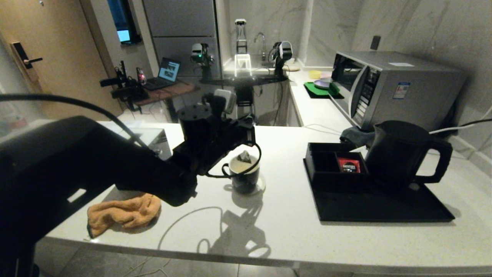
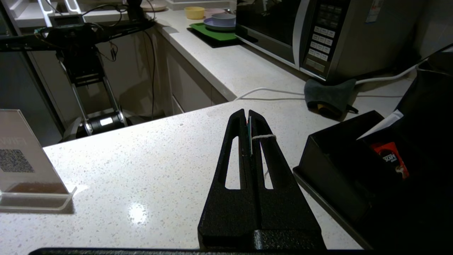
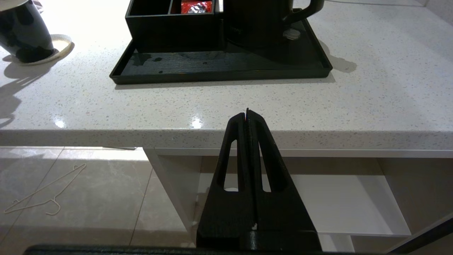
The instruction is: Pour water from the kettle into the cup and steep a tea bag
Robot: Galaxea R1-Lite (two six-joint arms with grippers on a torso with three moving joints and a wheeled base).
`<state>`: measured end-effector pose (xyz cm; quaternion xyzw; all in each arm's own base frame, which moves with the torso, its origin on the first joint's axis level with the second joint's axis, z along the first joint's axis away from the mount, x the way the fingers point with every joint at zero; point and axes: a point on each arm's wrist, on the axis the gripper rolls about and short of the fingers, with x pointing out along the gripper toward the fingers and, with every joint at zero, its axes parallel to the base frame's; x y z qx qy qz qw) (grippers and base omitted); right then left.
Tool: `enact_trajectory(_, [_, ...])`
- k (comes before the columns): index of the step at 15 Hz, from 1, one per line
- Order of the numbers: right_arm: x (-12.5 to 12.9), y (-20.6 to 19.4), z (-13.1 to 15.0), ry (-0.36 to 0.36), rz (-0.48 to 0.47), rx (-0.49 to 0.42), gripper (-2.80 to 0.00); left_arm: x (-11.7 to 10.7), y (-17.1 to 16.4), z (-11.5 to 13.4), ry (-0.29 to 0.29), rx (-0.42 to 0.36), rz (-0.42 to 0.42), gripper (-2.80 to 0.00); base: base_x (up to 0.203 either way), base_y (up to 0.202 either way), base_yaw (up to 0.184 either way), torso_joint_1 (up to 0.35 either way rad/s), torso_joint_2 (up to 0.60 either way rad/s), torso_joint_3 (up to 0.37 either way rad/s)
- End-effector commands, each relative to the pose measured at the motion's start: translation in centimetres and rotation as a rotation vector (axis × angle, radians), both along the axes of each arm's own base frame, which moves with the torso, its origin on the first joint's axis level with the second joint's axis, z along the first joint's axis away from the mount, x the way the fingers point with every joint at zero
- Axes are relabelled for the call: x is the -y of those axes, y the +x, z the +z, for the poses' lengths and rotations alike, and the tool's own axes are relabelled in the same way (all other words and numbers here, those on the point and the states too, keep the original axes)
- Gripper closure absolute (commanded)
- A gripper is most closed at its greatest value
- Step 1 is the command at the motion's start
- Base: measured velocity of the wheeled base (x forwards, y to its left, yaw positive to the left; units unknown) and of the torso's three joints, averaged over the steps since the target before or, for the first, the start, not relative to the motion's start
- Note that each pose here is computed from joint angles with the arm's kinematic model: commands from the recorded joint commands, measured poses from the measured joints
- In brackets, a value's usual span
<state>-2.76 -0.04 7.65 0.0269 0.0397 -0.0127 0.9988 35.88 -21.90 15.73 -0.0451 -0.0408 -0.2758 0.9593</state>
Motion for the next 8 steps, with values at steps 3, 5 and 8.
enact_trajectory(3, [0.0,0.0,0.0,0.001,0.000,-0.001,0.00,0.2,0.0,-0.8,0.008,-0.011,-0.003,0.00,0.000,0.000,0.000,0.000,0.00,0.000])
enact_trajectory(5, [0.0,0.0,0.0,0.001,0.000,-0.002,0.00,0.3,0.2,-1.3,0.015,-0.022,-0.006,0.00,0.000,0.000,0.000,0.000,0.00,0.000])
enact_trajectory(8, [0.0,0.0,0.0,0.001,0.000,-0.002,0.00,0.5,0.2,-1.6,0.018,-0.028,-0.006,0.00,0.000,0.000,0.000,0.000,0.00,0.000])
